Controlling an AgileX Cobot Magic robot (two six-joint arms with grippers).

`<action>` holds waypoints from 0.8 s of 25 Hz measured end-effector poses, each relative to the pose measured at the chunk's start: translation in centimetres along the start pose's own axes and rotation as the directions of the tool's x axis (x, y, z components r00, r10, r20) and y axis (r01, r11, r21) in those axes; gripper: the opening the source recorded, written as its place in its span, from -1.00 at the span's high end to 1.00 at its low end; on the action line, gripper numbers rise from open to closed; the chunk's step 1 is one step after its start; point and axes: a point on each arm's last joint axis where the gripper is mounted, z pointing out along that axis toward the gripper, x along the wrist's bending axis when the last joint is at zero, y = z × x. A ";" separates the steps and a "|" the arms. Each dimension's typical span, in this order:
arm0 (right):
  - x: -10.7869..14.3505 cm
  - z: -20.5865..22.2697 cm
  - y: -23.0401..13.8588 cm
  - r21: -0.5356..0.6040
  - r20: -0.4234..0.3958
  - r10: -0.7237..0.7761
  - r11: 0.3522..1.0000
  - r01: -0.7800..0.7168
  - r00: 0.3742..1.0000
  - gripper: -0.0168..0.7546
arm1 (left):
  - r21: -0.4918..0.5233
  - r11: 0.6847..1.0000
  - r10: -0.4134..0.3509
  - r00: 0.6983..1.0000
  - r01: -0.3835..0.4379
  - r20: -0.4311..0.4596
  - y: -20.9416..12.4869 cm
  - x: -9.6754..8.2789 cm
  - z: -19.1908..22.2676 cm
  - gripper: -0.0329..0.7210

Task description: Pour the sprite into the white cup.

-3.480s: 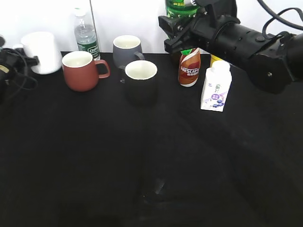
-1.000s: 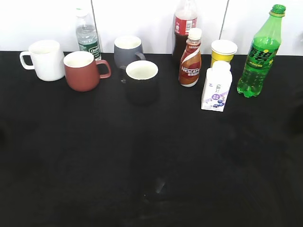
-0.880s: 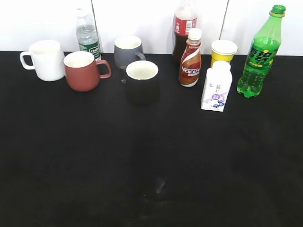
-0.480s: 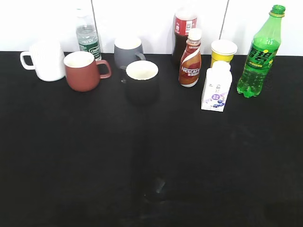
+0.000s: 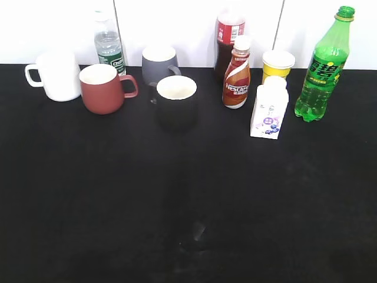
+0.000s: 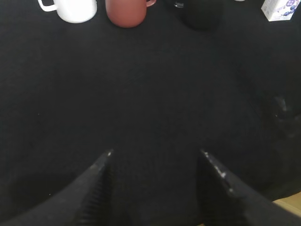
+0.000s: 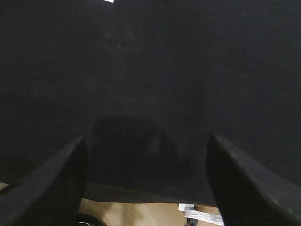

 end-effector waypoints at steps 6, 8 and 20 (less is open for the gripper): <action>-0.2 -0.2 -0.1 -0.016 0.093 0.069 0.998 -0.068 0.993 -0.55 | -0.032 0.997 -0.068 0.993 0.065 -0.098 -0.2 0.2 -0.3 -0.20; -0.1 -1.1 -0.7 -0.090 0.166 0.121 0.990 -0.108 0.979 -0.55 | -0.105 0.988 -0.129 0.975 0.112 -0.183 -0.7 0.1 -1.2 -0.20; 0.2 -2.2 -1.4 -0.176 0.179 0.129 0.980 -0.098 0.975 -0.54 | -0.197 0.972 -0.177 0.953 0.129 -0.247 -1.5 -0.2 -2.3 -0.20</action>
